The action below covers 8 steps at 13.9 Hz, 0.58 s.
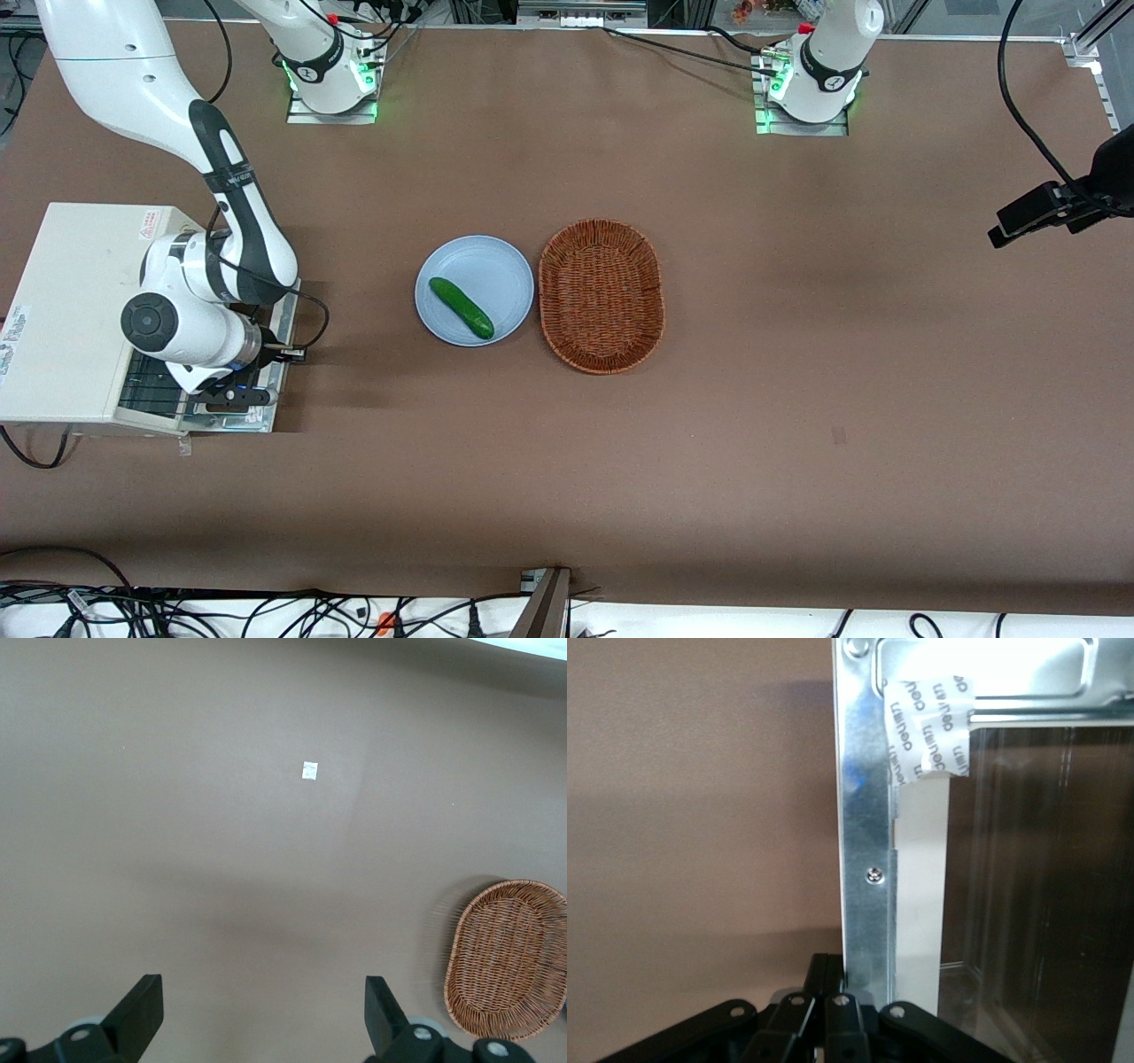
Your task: Open oven door with right arm only
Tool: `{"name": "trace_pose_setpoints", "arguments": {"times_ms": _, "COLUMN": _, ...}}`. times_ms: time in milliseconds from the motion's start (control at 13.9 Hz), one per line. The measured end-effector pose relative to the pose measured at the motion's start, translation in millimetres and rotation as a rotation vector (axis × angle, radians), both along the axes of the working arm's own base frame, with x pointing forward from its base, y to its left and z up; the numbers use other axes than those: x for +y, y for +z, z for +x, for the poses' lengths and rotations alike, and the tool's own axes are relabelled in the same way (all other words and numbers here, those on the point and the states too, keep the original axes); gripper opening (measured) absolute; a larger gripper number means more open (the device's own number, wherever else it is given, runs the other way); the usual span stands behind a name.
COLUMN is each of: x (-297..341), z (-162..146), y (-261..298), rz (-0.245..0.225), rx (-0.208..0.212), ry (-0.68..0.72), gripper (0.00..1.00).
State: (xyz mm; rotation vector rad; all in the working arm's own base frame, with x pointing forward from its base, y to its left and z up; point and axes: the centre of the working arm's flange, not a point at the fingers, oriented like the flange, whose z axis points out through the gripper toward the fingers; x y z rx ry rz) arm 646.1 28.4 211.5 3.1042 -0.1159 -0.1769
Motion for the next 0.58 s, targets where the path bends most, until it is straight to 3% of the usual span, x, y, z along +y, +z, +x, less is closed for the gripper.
{"name": "trace_pose_setpoints", "arguments": {"times_ms": 72, "x": 1.5, "z": -0.6, "y": -0.5, "rz": -0.007, "rx": 0.003, "ry": -0.030, "gripper": 0.06}}
{"name": "trace_pose_setpoints", "arguments": {"times_ms": 360, "x": 40.2, "z": -2.6, "y": -0.4, "rz": -0.025, "rx": -0.015, "ry": -0.106, "gripper": 0.45}}
{"name": "trace_pose_setpoints", "arguments": {"times_ms": 577, "x": 60.5, "z": 5.3, "y": 28.4, "rz": -0.014, "rx": -0.073, "ry": -0.086, "gripper": 0.77}}
